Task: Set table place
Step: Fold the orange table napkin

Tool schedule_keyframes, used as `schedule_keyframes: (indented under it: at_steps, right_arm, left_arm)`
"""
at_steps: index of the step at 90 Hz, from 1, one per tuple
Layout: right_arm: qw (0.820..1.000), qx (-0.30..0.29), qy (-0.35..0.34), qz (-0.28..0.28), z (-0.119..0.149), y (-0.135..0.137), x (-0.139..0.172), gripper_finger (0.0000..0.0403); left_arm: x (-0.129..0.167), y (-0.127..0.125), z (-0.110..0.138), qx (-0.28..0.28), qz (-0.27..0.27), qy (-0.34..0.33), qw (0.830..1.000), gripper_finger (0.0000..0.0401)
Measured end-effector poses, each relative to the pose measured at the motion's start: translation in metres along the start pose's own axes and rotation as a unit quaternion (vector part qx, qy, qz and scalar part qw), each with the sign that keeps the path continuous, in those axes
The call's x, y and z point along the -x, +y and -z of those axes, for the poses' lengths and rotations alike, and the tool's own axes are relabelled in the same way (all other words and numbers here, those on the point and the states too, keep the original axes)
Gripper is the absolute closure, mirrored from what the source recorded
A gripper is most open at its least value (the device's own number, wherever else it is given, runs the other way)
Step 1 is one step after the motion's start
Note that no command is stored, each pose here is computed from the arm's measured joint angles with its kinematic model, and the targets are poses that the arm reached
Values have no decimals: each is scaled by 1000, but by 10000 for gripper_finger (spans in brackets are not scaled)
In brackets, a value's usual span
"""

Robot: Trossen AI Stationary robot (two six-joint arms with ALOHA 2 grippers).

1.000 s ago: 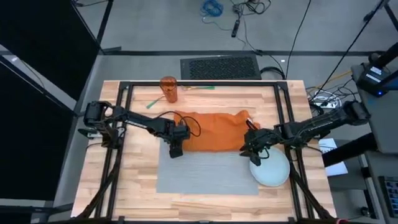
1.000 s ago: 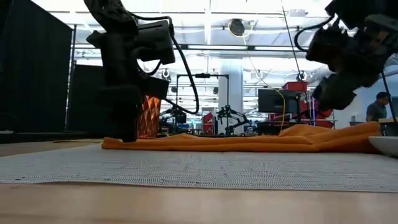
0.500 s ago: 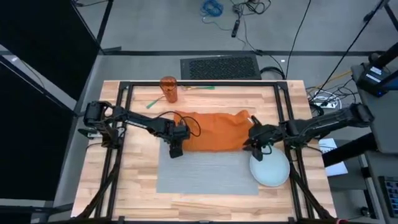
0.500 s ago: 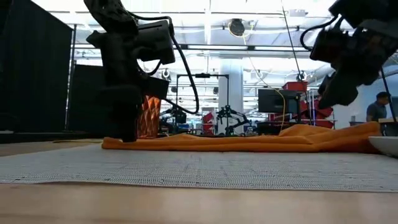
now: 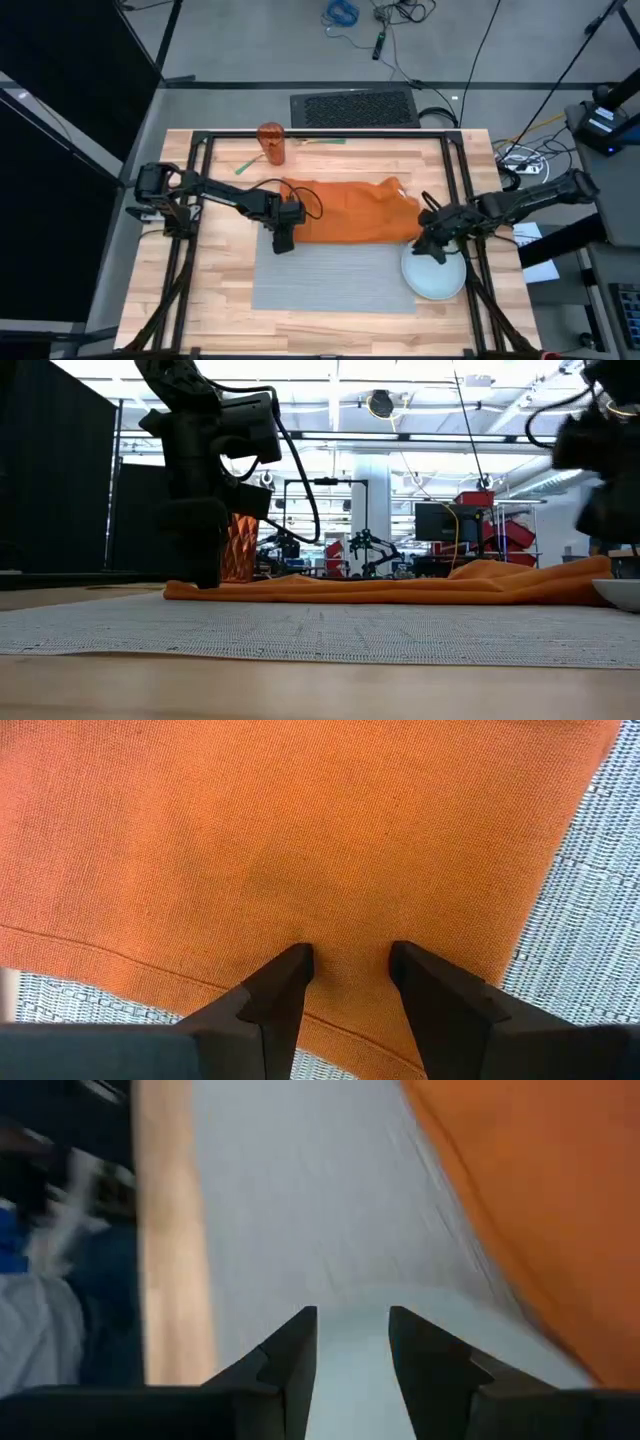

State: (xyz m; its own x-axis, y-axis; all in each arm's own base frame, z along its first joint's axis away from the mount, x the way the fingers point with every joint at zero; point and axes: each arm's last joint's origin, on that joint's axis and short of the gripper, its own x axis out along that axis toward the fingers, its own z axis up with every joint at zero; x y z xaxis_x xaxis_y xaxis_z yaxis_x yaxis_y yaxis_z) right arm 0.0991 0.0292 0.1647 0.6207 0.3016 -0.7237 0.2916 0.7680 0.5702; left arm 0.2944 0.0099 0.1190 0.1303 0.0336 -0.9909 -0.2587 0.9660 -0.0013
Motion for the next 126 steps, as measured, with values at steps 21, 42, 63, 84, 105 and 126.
schedule_keyframes:
  at_steps: [21,42,63,84,105,126]
  right_arm:
    - [998,-15,-34,45,2,-3,18,289]
    - [990,-70,-30,115,4,-7,26,289]
    - [982,-92,17,162,4,-8,14,289]
    - [972,-99,59,207,3,-9,2,289]
    - [969,-110,52,214,1,-11,2,289]
    - [968,-101,16,231,-6,-7,8,289]
  left_arm:
    - [0,0,0,0,1,0,1000,256]
    - [0,0,0,0,5,0,1000,256]
    - [0,0,0,-2,7,-2,1000,256]
    - [0,-1,-1,-4,8,-3,1000,256]
    - [0,-1,-1,-8,9,-4,1000,256]
    - [0,-1,-1,-13,12,-4,1000,256]
